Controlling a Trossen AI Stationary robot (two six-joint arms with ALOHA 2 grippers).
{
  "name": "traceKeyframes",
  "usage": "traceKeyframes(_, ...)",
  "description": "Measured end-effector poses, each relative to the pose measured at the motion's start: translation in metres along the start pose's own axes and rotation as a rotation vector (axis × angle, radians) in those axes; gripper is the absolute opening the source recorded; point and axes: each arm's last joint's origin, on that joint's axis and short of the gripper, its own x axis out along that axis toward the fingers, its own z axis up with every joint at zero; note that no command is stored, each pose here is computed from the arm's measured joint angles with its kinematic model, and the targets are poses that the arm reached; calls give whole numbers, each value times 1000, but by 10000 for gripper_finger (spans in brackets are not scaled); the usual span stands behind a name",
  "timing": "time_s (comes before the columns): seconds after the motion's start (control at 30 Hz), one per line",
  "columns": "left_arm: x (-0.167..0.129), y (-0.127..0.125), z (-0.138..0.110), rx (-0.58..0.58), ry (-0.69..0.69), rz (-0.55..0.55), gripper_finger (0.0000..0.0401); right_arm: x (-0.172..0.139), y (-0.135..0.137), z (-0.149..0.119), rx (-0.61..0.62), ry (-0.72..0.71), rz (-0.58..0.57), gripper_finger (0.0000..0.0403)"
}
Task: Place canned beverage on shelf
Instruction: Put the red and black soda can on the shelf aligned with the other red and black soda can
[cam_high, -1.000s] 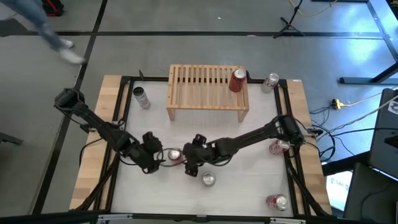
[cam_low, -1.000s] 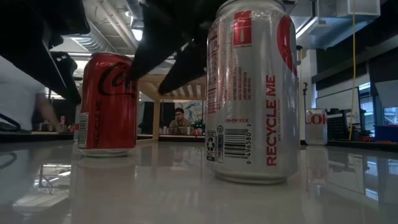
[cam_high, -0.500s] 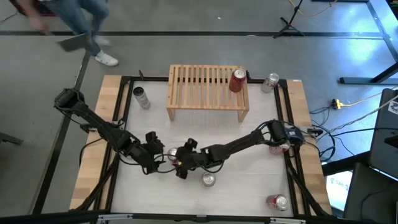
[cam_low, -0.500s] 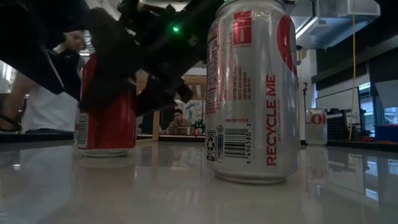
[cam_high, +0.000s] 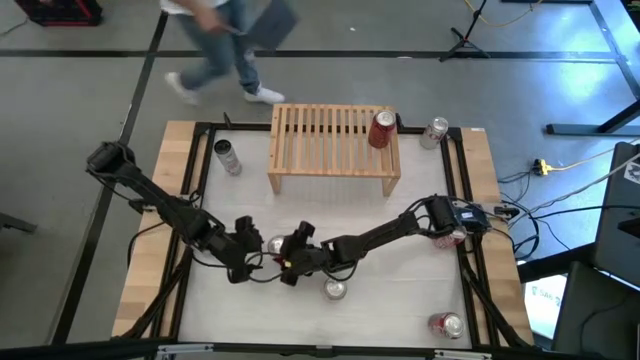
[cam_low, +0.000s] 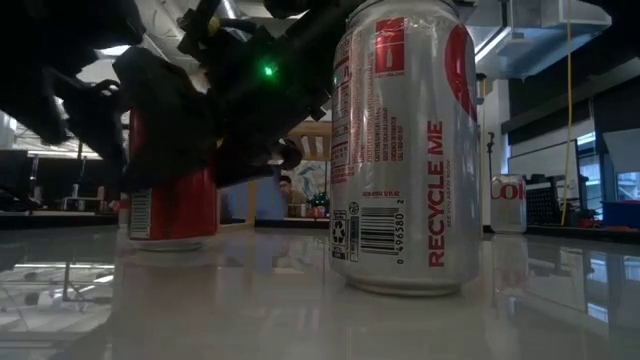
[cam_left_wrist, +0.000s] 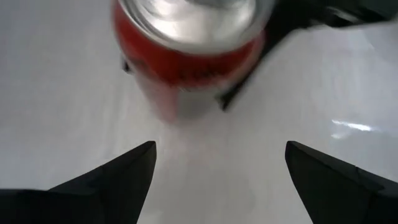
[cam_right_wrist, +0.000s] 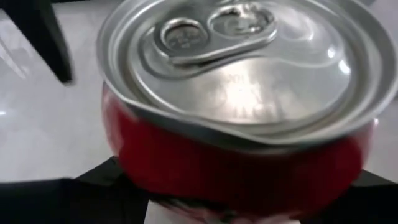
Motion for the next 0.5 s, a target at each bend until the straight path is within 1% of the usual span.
traceKeyframes(0.03, -3, 0, 0, -7, 3, -28, 348, -2, 0, 2, -4, -1, -3, 274)
traceKeyframes(0.13, -18, -1, 3, -28, -22, -109, 348, -20, 0, 22, 15, -43, 8, 274)
traceKeyframes(0.23, -39, -1, 6, -63, -77, -166, 348, -50, 0, 47, 42, -72, 12, 274)
traceKeyframes(0.3, -51, 2, 5, -99, -85, -201, 348, -72, -4, 60, 56, -62, -15, 274)
traceKeyframes(0.4, -62, 5, 3, -148, -101, -222, 348, -107, -10, 77, 77, -58, -62, 274)
traceKeyframes(0.5, -67, 6, 4, -156, -139, -218, 348, -143, -22, 92, 117, -62, -123, 274)
